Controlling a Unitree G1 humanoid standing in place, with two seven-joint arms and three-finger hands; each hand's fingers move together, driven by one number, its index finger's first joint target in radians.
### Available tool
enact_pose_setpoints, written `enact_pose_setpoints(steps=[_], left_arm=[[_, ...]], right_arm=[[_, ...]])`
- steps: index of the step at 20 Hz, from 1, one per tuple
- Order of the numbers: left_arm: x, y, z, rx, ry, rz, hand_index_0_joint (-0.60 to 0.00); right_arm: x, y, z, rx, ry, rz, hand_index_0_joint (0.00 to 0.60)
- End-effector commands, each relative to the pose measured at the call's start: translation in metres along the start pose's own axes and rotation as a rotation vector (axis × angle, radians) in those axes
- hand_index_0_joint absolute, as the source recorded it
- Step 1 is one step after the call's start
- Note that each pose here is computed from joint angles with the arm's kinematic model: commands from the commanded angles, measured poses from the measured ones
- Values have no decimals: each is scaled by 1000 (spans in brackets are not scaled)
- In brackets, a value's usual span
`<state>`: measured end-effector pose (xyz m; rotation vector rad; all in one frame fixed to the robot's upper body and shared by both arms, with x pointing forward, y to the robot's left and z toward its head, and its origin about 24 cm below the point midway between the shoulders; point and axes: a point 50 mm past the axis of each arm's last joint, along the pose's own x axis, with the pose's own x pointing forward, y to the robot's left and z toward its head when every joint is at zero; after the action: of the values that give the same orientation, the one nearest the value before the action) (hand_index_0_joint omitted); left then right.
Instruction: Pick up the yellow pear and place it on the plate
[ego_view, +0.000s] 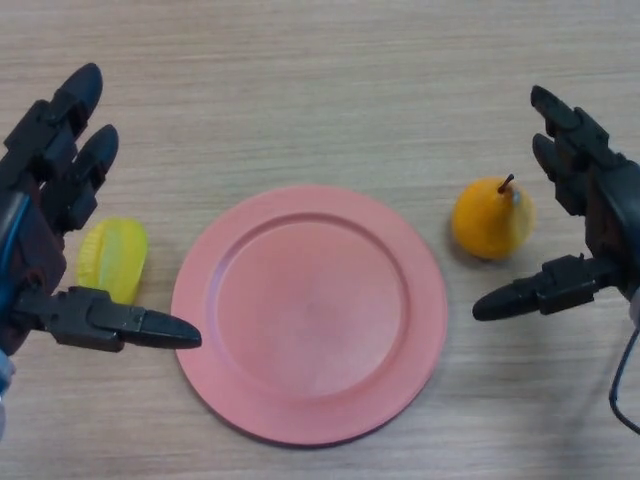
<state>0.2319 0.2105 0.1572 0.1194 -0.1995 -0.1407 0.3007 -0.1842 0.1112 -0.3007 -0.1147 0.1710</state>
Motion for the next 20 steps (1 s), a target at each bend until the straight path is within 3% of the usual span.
enact_pose_setpoints(steps=[1,7,17,18,19,20], left_arm=[[0,11,36,115,-221,53,0],[-2,18,31,120,-218,69,0],[0,35,29,172,-231,115,0],[0,36,28,172,-228,117,0],[0,36,28,171,-228,119,0],[0,37,28,171,-227,123,0]], right_arm=[[8,-21,38,-99,-260,-84,0],[33,-29,16,-104,-238,-98,0],[71,-22,-8,-162,-184,-93,0],[71,-21,-10,-178,-176,-90,50],[71,-21,-10,-176,-173,-95,150],[72,-22,-11,-172,-167,-106,300]])
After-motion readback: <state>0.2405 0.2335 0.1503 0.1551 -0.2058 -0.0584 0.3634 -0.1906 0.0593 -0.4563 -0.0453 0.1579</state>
